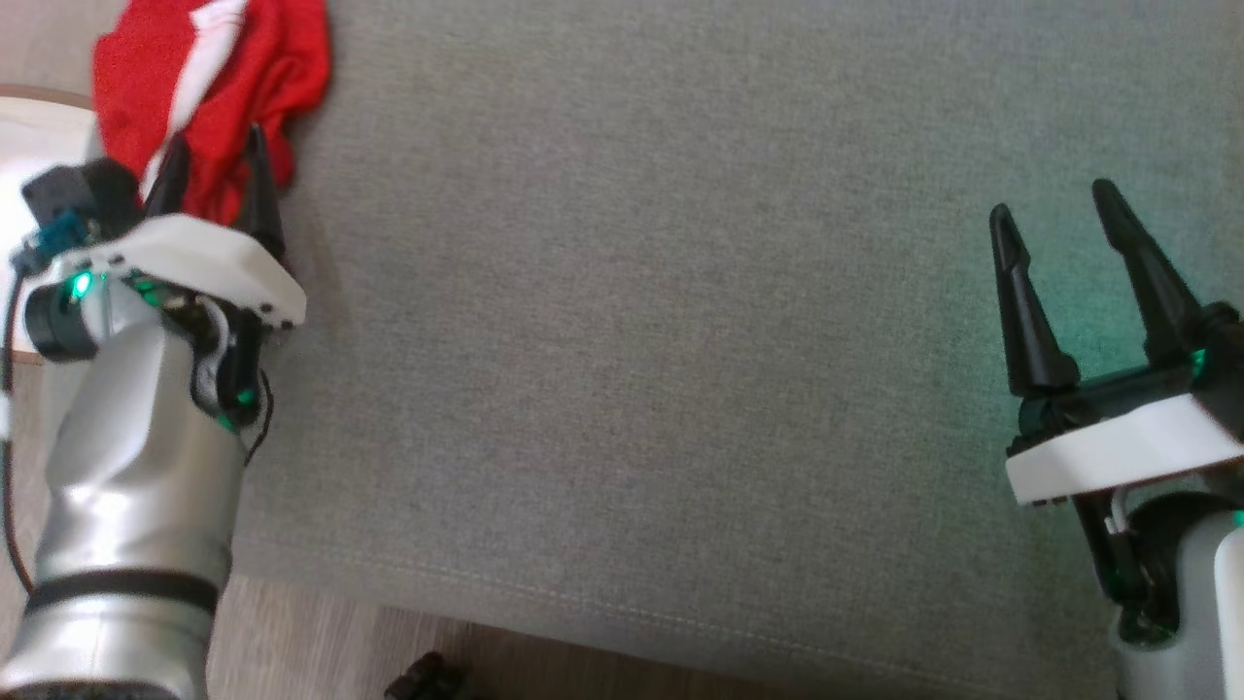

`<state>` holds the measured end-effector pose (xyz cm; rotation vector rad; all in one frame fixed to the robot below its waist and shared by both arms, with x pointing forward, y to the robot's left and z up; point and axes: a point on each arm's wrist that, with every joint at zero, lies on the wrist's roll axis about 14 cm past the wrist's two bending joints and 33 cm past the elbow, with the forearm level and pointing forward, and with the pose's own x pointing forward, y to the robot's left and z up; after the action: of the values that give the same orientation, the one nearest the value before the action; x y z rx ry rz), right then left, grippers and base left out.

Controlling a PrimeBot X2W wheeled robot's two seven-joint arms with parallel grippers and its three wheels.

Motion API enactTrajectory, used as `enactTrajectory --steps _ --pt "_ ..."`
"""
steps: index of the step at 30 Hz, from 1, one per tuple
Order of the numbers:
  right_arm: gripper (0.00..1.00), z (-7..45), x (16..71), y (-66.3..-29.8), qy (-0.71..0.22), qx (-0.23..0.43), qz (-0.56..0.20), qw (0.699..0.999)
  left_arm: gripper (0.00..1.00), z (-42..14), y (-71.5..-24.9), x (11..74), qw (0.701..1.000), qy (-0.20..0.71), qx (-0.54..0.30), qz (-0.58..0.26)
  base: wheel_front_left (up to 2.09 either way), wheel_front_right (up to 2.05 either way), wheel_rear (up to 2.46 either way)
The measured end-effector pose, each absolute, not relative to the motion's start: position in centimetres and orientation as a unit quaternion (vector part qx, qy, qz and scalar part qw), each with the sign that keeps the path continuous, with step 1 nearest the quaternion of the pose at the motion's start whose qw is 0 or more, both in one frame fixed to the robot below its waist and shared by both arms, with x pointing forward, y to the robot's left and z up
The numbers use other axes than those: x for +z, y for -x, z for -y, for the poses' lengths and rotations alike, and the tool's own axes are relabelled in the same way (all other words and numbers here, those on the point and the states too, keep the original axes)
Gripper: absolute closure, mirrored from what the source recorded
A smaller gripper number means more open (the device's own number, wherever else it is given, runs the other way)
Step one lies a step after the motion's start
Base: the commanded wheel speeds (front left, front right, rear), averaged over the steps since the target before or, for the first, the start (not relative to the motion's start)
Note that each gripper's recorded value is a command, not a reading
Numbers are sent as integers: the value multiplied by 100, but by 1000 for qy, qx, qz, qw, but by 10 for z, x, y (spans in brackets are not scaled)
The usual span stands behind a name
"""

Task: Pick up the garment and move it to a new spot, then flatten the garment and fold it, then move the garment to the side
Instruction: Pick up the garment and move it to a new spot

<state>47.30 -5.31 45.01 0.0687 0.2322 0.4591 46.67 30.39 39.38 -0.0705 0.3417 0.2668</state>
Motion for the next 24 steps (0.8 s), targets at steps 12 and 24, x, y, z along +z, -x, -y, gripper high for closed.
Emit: enactTrajectory --steps 12,24 --pt "0 55 438 -485 -30 227 -120 966 100 -322 -478 353 947 36 138 -288 0 0 0" --pt "0 57 471 -479 -29 220 -78 972 100 -333 -494 429 979 17 137 -149 0 0 0"
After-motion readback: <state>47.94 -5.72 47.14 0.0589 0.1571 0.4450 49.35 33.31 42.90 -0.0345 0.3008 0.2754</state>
